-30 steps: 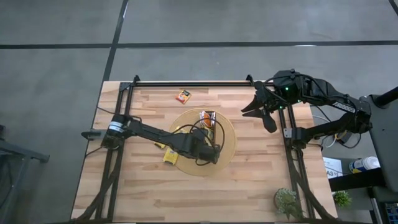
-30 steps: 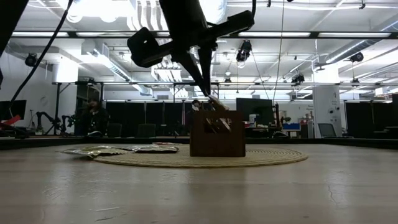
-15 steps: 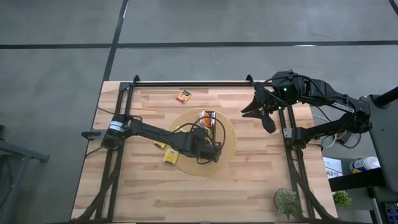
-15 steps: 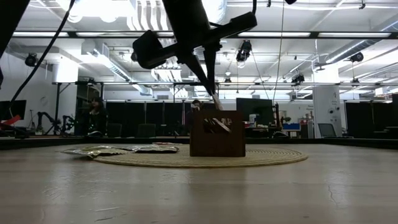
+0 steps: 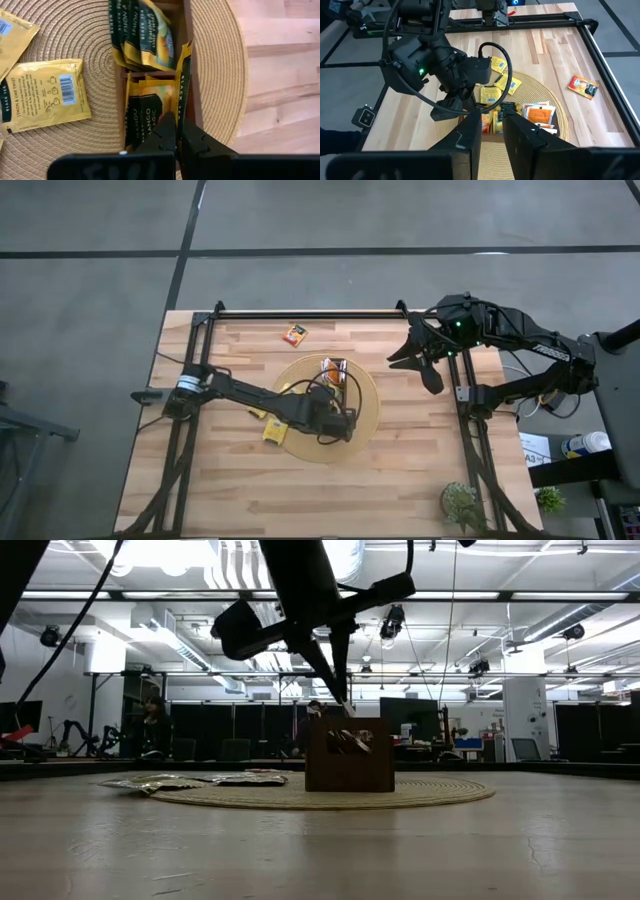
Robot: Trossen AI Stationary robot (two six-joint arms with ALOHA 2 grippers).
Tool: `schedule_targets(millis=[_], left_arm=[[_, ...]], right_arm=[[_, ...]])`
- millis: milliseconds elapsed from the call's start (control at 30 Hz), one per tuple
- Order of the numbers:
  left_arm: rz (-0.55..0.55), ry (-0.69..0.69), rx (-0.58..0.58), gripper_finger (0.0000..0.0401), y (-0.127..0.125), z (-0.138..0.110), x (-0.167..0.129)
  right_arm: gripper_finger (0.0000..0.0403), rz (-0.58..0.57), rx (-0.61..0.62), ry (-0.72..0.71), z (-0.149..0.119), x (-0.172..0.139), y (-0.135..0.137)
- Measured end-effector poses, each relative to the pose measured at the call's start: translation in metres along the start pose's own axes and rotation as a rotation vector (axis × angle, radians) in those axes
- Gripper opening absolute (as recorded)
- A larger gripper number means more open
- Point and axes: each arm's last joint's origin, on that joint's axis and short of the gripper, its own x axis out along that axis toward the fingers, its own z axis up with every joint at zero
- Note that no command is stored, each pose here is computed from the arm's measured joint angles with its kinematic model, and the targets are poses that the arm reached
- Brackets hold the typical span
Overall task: Pick & Place Tea
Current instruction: Put the bottom orange tea bag into the bottom section of the wooden organizer
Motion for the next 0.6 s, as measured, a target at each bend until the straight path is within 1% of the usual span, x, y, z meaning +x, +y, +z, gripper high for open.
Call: schedule_targets(millis=[267,400,500,600], left_arm=[[-0.032,0.018,-0.026,0.0,-0.0005,-0.0026,0.0053],[-0.02,0.072,-0.004,0.0002,0.0015,-0.0043,0.0074],[-0.027,0.09,0.012,0.0019,0.002,-0.0048,0.0102],[-0.036,0.094,0.009,0.0049,0.001,-0.0047,0.0103]], right_arm=[[0.0066,0.0,-0.013,0.0,0.0,0.0,0.0],[0.0063,0.0,-0.017,0.0,0.0,0.0,0.0],[0.0065,0.0,-0.028,-0.002,0.0002,0.0,0.0],[0.0065,0.0,-0.031,-0.003,0.0003,0.0,0.0]])
